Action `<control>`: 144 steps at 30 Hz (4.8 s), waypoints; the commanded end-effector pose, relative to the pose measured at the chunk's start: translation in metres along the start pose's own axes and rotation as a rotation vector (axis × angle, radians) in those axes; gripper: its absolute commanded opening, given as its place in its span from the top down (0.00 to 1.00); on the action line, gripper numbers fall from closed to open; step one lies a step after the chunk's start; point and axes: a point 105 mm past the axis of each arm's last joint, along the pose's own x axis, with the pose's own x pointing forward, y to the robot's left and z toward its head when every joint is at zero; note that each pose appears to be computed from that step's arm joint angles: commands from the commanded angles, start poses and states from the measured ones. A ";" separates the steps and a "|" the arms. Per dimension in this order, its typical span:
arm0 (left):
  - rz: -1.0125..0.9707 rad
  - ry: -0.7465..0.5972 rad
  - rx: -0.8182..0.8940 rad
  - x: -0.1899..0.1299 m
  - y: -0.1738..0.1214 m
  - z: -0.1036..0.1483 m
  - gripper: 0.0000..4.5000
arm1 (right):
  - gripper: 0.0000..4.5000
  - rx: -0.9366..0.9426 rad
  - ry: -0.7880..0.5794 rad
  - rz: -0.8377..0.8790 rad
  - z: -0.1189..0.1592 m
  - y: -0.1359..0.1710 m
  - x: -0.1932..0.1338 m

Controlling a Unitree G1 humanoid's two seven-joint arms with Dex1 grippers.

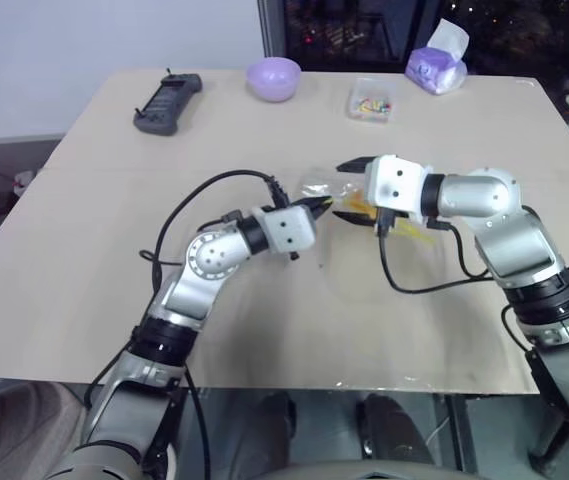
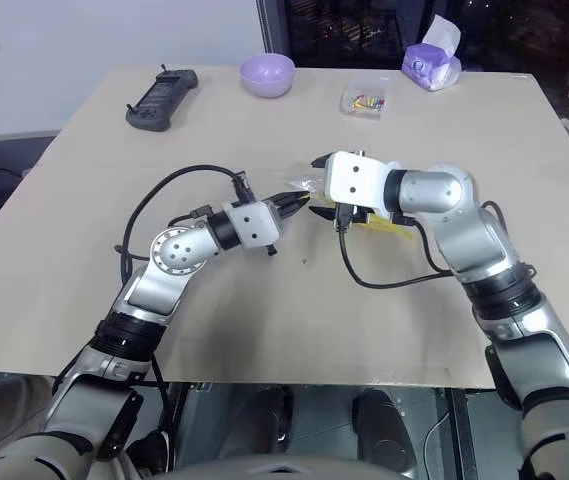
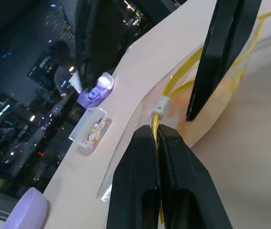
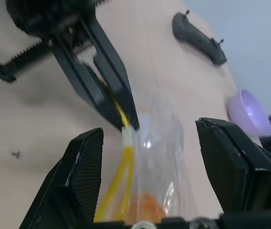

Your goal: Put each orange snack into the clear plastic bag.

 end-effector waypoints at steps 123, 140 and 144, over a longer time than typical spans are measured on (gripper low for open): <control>-0.034 -0.032 0.042 -0.001 -0.011 0.004 1.00 | 0.76 -0.026 0.057 0.044 -0.006 0.012 -0.004; -0.034 -0.029 0.045 -0.001 -0.010 0.004 1.00 | 0.98 -0.028 0.056 0.053 -0.006 0.014 -0.004; -0.027 -0.011 0.053 -0.002 -0.008 0.000 1.00 | 0.98 -0.031 0.064 0.050 -0.008 0.013 -0.005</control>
